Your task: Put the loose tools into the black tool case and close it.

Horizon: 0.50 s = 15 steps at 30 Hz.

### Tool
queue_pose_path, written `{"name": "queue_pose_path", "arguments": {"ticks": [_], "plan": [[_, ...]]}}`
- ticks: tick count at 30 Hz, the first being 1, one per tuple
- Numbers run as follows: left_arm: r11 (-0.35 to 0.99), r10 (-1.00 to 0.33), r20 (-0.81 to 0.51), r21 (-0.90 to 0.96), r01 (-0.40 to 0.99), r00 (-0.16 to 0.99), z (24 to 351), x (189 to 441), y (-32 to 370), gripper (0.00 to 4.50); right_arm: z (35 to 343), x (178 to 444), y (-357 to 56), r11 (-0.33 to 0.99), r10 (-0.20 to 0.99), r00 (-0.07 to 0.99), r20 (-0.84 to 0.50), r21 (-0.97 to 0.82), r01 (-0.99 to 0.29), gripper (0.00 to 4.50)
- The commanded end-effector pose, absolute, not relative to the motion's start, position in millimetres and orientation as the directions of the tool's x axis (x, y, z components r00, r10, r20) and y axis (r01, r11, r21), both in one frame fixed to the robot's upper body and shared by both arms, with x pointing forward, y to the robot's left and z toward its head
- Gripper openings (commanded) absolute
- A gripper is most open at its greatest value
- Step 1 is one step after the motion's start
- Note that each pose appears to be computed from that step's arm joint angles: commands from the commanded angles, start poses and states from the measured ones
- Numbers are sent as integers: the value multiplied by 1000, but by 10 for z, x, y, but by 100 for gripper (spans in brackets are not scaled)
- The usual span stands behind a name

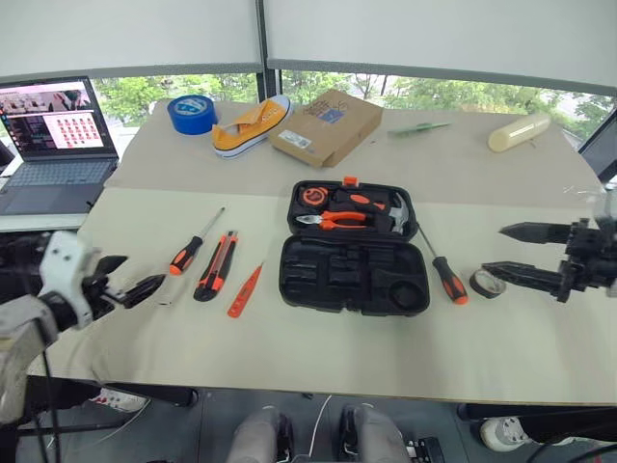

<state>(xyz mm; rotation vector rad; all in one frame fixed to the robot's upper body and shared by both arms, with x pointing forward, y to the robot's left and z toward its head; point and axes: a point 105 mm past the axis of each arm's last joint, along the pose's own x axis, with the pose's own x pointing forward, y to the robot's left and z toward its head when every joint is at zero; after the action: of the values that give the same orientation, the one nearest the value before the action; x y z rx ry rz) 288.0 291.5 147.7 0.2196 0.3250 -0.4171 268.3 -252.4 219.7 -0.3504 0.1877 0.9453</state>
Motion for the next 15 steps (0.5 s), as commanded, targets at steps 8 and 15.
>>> {"name": "queue_pose_path", "arguments": {"ticks": [8, 15], "plan": [[892, -330, -465, 131, 433, 821, 1334, 3439, 2842, 450, 2482, 2502, -1691, 316, 903, 383, -196, -300, -900, 447], [902, -290, -529, 128, 412, 798, 1120, 3639, 2832, 399, 2484, 2462, -1560, 290, 921, 350, -171, -301, -909, 450]]}}
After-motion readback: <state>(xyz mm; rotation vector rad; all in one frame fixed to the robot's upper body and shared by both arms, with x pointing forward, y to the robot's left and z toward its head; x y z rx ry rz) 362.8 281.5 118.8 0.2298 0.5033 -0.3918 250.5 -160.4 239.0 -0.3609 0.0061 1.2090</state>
